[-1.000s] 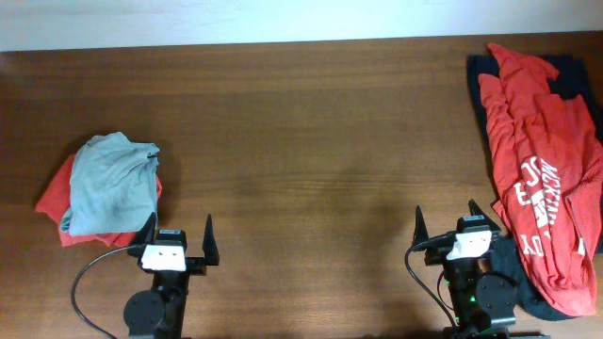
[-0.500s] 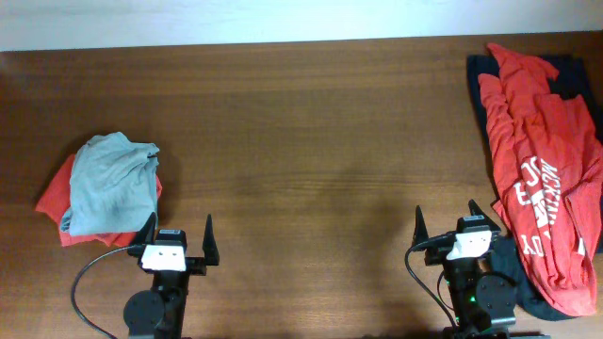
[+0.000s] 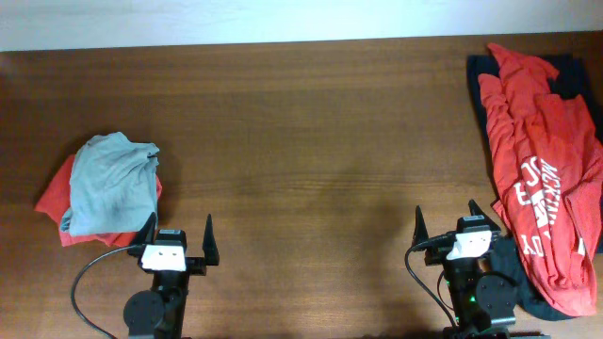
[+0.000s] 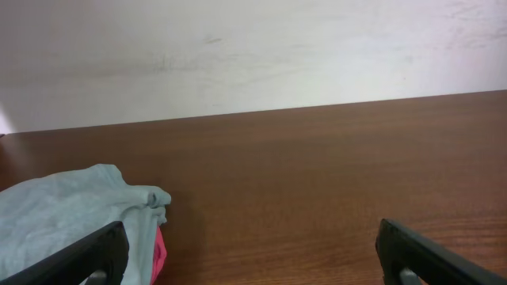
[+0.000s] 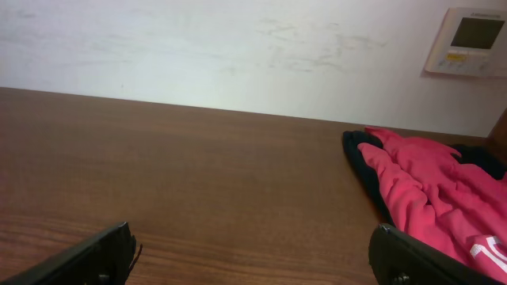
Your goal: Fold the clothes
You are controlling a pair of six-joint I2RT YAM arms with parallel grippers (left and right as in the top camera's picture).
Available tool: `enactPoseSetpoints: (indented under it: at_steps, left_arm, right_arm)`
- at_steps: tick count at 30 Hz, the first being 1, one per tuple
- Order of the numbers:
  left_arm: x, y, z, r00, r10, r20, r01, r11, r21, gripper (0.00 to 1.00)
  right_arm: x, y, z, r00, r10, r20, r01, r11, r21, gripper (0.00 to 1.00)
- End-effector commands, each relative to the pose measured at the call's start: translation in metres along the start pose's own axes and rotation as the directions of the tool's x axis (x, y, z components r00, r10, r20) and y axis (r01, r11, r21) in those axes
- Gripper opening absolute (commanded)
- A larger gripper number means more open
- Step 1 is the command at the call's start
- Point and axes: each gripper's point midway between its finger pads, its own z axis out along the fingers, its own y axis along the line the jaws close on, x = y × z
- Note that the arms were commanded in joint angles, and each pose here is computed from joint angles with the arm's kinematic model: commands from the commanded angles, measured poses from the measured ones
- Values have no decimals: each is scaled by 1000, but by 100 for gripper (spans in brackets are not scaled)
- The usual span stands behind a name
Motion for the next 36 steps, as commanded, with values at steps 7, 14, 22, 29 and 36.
enactPoseSetpoints:
  at_steps: [7,14,22,29,36]
  left_arm:
    - [2,0,0,1000,-6,-7,6,1000,-4,99]
    - [2,0,0,1000,-6,-6,6,1000,-4,99]
    - [2,0,0,1000,-6,-7,6,1000,-4,99]
    - [2,0,0,999,-46,-8,45,999,-3,99]
    - [-17,-1,-8,998,-53,-29,54,998,12,99]
  right_arm:
    - [4,0,0,1000,3,-12,-3,1000,6,99]
    - [4,0,0,1000,4,-12,-4,1000,6,99]
    - [4,0,0,1000,7,-11,-7,1000,2,99]
    - [3,0,0,992,128,-17,-128,992,6,99]
    - [-17,-7,-8,990,138,-41,-137,990,38,99]
